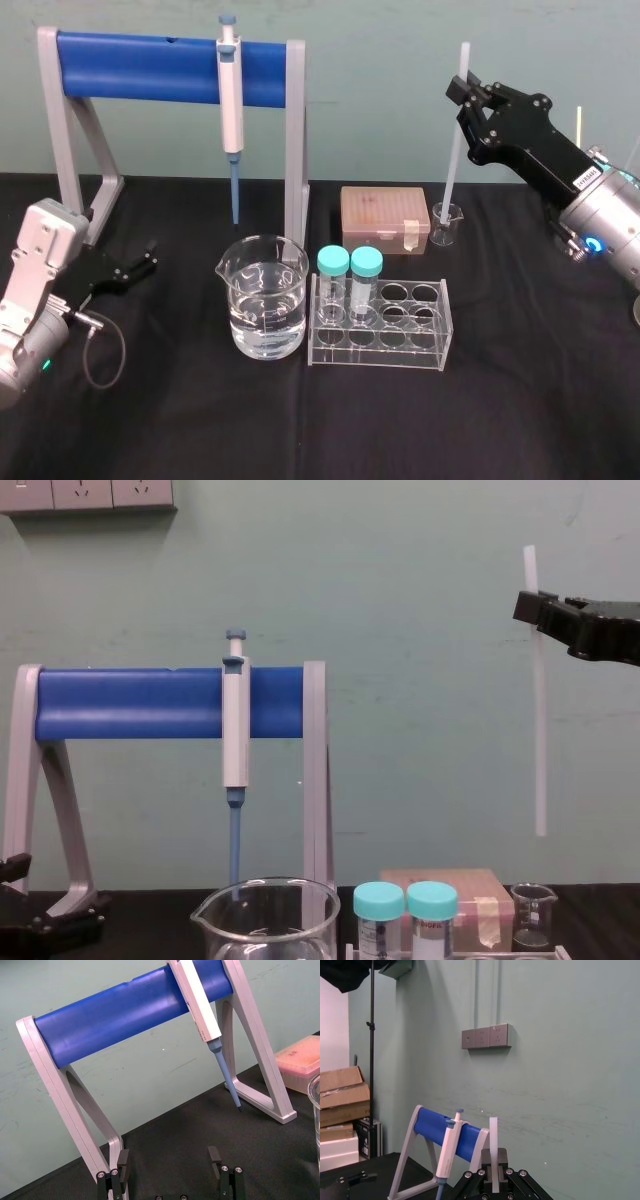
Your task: Pick up the stirring rod with one hand, then place it down.
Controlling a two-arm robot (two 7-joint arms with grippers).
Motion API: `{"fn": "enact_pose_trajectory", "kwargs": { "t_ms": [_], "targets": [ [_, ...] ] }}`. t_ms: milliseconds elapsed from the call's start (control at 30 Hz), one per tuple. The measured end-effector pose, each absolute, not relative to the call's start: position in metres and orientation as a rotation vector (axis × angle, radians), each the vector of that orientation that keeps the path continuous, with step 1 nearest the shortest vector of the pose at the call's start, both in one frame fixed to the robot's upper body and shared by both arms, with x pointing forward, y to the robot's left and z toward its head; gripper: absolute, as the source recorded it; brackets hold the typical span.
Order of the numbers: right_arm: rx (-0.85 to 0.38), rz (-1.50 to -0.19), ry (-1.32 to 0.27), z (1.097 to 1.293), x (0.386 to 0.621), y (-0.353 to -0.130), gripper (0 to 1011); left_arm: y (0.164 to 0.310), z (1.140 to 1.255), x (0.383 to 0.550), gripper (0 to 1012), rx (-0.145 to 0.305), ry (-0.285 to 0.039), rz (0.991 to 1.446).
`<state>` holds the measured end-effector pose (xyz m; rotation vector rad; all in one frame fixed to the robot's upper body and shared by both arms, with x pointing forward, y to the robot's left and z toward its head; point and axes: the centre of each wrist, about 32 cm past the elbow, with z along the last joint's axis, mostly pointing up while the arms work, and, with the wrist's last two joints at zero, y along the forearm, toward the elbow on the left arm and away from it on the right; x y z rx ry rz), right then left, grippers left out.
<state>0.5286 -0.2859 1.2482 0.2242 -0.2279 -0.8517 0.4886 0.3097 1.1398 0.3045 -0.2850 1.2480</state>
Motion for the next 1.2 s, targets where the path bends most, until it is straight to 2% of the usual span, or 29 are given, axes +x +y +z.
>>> {"fn": "enact_pose_trajectory", "kwargs": {
  "t_ms": [867, 1200],
  "targets": [
    [0.224, -0.845, -0.200, 1.241, 0.531, -0.289, 66, 0.310, 1.140, 0.489, 1000, 0.304, -0.285, 1.248],
    [0.185, -0.830, -0.135, 1.217, 0.527, -0.284, 66, 0.310, 1.140, 0.489, 1000, 0.304, -0.285, 1.248]
  ]
}}
